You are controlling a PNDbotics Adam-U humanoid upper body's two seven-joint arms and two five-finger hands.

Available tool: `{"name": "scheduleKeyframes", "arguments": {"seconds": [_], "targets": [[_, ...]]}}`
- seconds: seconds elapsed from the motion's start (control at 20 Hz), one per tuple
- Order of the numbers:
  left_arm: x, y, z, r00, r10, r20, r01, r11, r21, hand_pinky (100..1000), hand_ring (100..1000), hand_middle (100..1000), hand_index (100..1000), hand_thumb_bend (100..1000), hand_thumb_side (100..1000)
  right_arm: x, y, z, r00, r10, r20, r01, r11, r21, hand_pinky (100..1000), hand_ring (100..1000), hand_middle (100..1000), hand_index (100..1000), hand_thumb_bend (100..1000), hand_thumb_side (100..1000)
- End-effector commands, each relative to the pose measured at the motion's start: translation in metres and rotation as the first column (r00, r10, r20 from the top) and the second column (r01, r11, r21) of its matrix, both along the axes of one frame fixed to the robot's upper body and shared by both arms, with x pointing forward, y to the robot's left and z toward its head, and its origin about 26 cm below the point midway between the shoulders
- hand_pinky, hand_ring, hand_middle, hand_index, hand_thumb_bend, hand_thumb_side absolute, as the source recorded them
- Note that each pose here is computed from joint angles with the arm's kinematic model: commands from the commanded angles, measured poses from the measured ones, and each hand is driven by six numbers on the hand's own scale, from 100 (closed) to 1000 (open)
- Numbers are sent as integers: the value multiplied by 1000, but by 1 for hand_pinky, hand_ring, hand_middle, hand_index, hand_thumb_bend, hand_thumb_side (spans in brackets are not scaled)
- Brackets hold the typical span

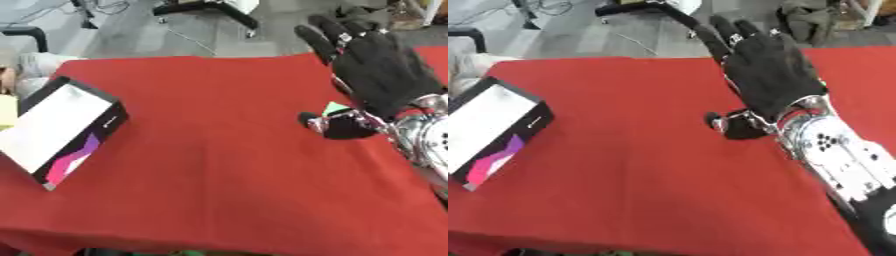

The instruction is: Pick up the objects with one hand, pass them to the other hand, and then place them into the box on the other side of the table.

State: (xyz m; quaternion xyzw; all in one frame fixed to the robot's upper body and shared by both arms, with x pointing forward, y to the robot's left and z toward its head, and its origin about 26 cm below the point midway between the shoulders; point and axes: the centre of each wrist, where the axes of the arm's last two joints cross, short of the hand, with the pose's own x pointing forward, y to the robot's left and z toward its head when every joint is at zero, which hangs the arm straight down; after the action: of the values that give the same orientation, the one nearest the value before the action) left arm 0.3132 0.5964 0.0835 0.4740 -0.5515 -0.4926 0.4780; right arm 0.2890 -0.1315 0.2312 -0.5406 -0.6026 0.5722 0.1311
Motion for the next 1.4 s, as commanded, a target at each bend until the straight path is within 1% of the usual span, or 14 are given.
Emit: {"name": "scheduleKeyframes", "arguments": {"seconds": [0.05,0.1,0.15,0.2,0.3,0.4,0.5,0.6,0.75,0.9,1.05,1.2,1.25,1.4], "targets": [[-15,4,-17,994,26,104,-39,991,129,678,572,529,737,789,173,-1,1,6,1000,10,25,-11,1000,23,100,851,937,1000,584,414],[-18,3,-24,990,30,138,-50,988,143,690,607,590,781,845,233,-2,1,6,1000,10,24,-11,1000,26,100,850,936,1000,583,414],[-19,2,-27,986,33,163,-57,988,147,719,678,693,845,952,324,-2,2,6,1000,10,24,-11,1000,29,100,849,934,1000,583,415],[-16,1,-25,979,34,199,-63,988,139,752,733,760,891,1000,394,-2,2,5,1000,9,23,-10,999,32,100,848,932,1000,582,416],[-12,2,-17,962,42,268,-75,991,114,774,760,798,917,1000,466,-2,2,4,1000,7,20,-8,999,36,100,848,930,1000,579,418],[-7,4,-7,932,57,358,-77,996,42,788,769,818,932,1000,499,-2,2,3,1000,5,17,-5,999,39,100,846,927,1000,577,420],[-5,8,5,892,73,445,-64,997,-36,791,760,816,935,1000,522,-2,1,2,1000,2,13,-2,999,40,100,846,925,1000,573,424],[-6,12,14,858,85,507,-41,994,-97,791,757,815,935,997,527,-2,1,1,1000,0,9,0,999,40,100,845,923,1000,572,424],[-4,17,32,817,95,569,-9,988,-151,791,749,810,933,962,542,-2,1,0,1000,-3,4,3,999,40,100,844,919,1000,569,428],[8,14,53,787,93,611,31,981,-189,790,740,804,931,944,537,-3,0,-1,1000,-6,0,6,999,41,100,843,917,1000,575,426],[29,-1,77,759,61,648,125,963,-237,786,707,764,916,862,520,-2,-1,-3,1000,-13,-4,14,999,39,100,846,918,1000,579,423],[47,-21,108,733,-16,680,275,921,-275,776,684,729,907,838,531,-2,-4,-3,999,-37,-1,37,998,46,100,845,918,1000,585,420],[50,-29,117,726,-54,686,334,900,-282,777,676,720,905,811,539,-1,-6,-3,999,-51,3,51,998,48,100,847,920,1000,566,411],[56,-51,137,701,-175,692,507,804,-310,775,648,689,898,758,562,2,-16,-2,994,-105,17,104,993,51,100,849,922,1000,598,422]]}}
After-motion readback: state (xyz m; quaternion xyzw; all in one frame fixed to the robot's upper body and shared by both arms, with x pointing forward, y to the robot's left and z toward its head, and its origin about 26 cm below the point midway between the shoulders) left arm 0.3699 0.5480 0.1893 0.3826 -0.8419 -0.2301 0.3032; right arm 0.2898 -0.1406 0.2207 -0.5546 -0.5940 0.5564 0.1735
